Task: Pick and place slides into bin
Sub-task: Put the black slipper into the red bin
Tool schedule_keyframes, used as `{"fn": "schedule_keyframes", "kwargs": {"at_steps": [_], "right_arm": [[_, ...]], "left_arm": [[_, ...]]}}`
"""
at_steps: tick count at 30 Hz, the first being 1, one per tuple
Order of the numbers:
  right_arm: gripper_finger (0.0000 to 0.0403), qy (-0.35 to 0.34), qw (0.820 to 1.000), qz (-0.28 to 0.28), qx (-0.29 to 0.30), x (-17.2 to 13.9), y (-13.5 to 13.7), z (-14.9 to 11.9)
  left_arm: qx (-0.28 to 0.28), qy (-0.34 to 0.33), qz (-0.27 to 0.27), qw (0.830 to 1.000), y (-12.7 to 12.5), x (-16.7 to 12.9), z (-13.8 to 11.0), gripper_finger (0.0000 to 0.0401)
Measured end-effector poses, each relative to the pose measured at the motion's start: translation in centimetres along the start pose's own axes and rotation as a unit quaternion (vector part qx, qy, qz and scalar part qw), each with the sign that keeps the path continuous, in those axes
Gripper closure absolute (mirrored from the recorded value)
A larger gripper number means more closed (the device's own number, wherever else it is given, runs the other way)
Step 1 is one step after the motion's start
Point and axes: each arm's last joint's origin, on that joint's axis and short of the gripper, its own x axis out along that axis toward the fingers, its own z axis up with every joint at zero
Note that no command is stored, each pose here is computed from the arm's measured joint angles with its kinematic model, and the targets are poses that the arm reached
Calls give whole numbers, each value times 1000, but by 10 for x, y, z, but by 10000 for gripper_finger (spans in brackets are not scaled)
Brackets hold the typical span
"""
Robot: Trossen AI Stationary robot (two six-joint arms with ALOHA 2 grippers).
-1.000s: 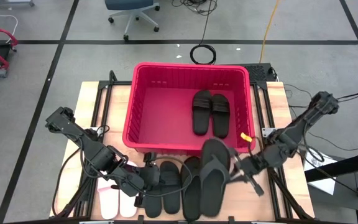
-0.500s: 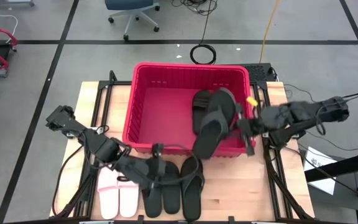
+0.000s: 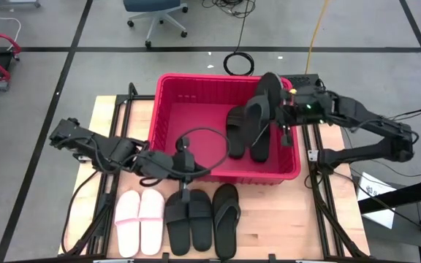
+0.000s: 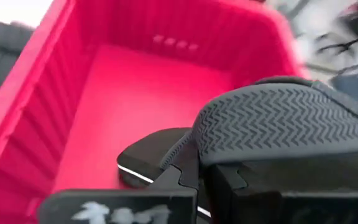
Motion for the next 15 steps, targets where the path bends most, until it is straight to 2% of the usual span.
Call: {"fn": "schedule_keyframes", "kwargs": {"at_steps": [3, 8, 15], "right_arm": [[403, 16, 999, 51, -3, 11, -11, -7], [403, 49, 995, 90, -16, 23, -29, -22], [403, 27, 986, 167, 4, 36, -40, -57]], "left_arm": [[3, 0, 7, 1000, 5, 1, 1, 390], [4, -1, 15, 1000, 11, 2, 2, 399], [3, -1, 19, 1000, 14, 3, 3, 390]]}}
